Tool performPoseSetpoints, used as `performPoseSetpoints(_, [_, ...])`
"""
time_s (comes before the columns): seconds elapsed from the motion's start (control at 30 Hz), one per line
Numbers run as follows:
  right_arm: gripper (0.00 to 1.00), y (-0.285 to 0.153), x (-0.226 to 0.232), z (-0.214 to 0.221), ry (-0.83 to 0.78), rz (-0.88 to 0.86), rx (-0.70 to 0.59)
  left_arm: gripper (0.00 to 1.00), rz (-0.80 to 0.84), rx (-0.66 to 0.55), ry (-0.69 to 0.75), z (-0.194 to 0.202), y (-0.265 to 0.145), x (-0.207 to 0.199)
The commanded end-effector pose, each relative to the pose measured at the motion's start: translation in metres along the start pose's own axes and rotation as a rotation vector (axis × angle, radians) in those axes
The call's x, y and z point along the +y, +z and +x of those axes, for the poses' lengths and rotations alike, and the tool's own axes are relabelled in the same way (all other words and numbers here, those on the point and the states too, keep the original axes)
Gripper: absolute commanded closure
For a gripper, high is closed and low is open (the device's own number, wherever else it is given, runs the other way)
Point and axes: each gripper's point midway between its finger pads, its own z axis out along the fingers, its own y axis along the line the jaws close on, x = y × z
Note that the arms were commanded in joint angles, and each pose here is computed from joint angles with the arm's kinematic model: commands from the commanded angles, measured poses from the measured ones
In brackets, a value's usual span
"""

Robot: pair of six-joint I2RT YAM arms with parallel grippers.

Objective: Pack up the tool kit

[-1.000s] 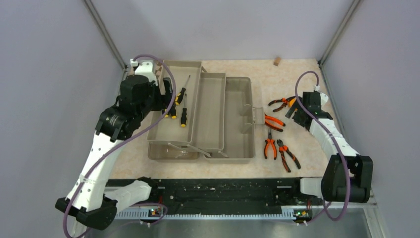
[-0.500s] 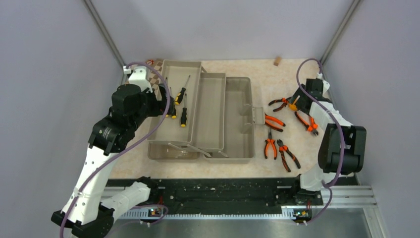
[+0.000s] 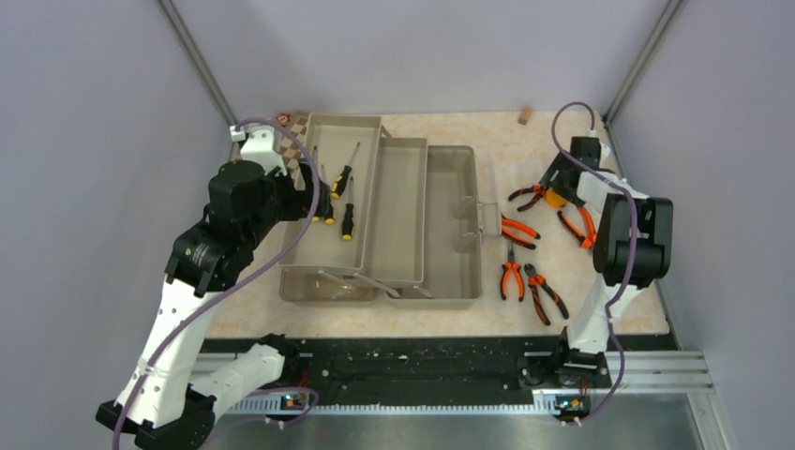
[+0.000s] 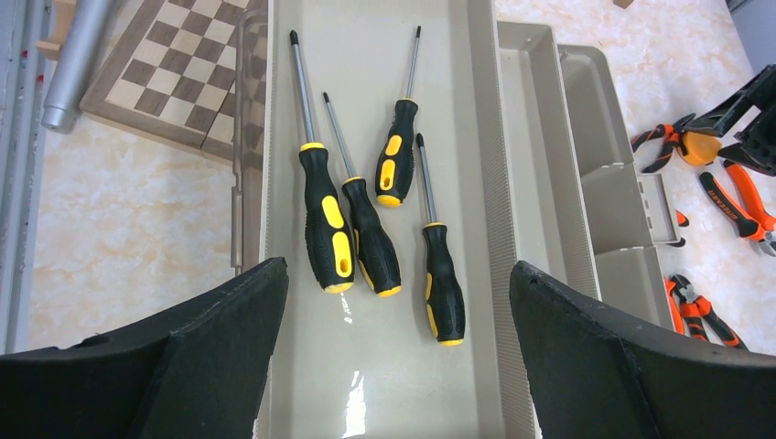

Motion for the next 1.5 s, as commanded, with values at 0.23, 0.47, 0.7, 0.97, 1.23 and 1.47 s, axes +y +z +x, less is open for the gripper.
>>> performPoseSetpoints(0.23, [0.29,0.018,-0.022,-0.011,0.01,0.171,0.032,0.05,0.011,-0.066,-0.025,-0.014,-0.008,-0.001])
performPoseSetpoints(0.47, [0.3,0.01,-0.032,0.0,-0.023,0.198,0.062,0.05,0.022,-0.075,-0.026,-0.014,-0.008,-0.003])
performPoseSetpoints(0.7, [0.28,0.001,-0.025,0.012,-0.072,0.132,0.127,0.05,0.032,-0.078,-0.025,-0.014,-0.006,-0.004])
performPoseSetpoints(0.97, [0.28,0.011,-0.032,0.024,-0.152,0.14,0.168,0.05,0.059,-0.073,-0.042,-0.009,-0.004,-0.009])
performPoseSetpoints(1.23, [0.46,0.015,-0.015,0.025,-0.167,0.034,0.162,0.05,0.084,-0.063,-0.058,-0.008,-0.003,-0.014])
performPoseSetpoints(1.47, [0.64,-0.008,-0.01,0.012,-0.166,0.008,0.119,0.05,0.089,-0.074,-0.065,-0.008,-0.007,-0.014])
